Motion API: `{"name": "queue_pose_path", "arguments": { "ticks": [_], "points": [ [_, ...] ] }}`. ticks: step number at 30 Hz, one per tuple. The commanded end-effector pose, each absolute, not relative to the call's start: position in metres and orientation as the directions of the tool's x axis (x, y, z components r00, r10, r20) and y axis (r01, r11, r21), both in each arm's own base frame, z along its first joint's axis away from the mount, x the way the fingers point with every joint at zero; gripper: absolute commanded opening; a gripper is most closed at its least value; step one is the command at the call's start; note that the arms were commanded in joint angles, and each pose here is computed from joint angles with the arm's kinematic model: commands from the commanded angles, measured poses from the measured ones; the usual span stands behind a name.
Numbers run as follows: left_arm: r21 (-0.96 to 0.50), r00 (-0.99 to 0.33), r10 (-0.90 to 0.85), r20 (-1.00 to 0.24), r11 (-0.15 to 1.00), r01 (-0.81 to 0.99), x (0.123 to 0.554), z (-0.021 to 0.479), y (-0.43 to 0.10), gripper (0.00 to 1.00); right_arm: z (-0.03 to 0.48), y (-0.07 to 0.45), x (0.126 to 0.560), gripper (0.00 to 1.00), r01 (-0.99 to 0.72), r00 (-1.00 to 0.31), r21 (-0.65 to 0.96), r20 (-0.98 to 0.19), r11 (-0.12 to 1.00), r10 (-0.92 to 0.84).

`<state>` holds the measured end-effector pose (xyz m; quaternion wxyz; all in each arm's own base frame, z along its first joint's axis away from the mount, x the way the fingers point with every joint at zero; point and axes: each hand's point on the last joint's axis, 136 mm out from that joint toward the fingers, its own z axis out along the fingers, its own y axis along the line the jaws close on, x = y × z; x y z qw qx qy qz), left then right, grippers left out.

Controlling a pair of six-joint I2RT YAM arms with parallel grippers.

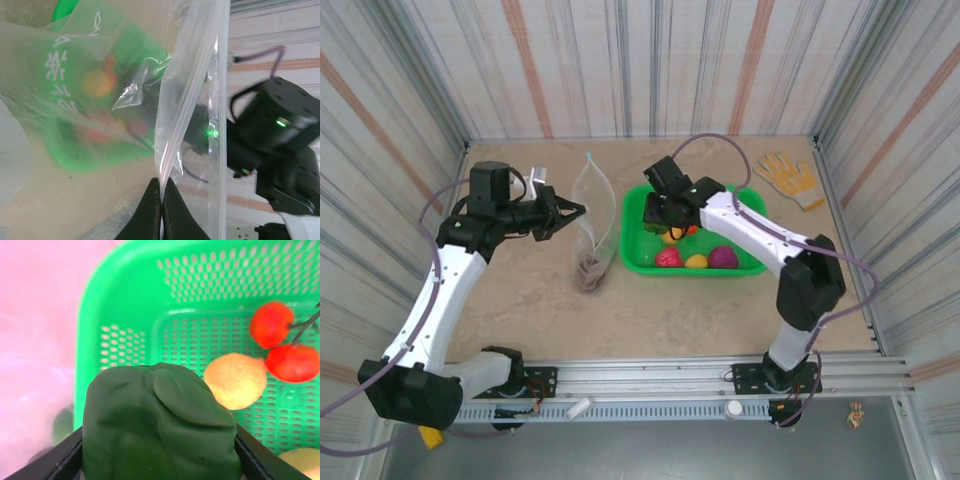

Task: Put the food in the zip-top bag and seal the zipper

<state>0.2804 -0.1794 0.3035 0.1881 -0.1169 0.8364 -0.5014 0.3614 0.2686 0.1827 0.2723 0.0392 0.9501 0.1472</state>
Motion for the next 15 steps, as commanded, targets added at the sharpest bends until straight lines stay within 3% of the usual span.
{"name": "queue_pose_path", "arguments": {
  "ticks": [1,8,15],
  "points": [
    [-0.872,-0.9,-0.376,-0.222,0.489,0.011,0.282,0.308,-0.18,0.0,0.221,0.251,0.361,0.54,-0.069,-0.788,0.289,-0.602,0.955,0.126],
    [-0.867,-0.906,-0.356,-0.229,0.498,0.023,0.282,0.307,-0.188,0.0,0.274,0.236,0.352,0.54,-0.176,-0.746,0.373,-0.655,0.911,0.124],
    [-0.875,-0.921,-0.324,-0.218,0.483,0.038,0.283,0.305,-0.201,0.0,0.347,0.257,0.338,0.54,-0.34,-0.683,0.467,-0.72,0.816,0.127]
  ]
}}
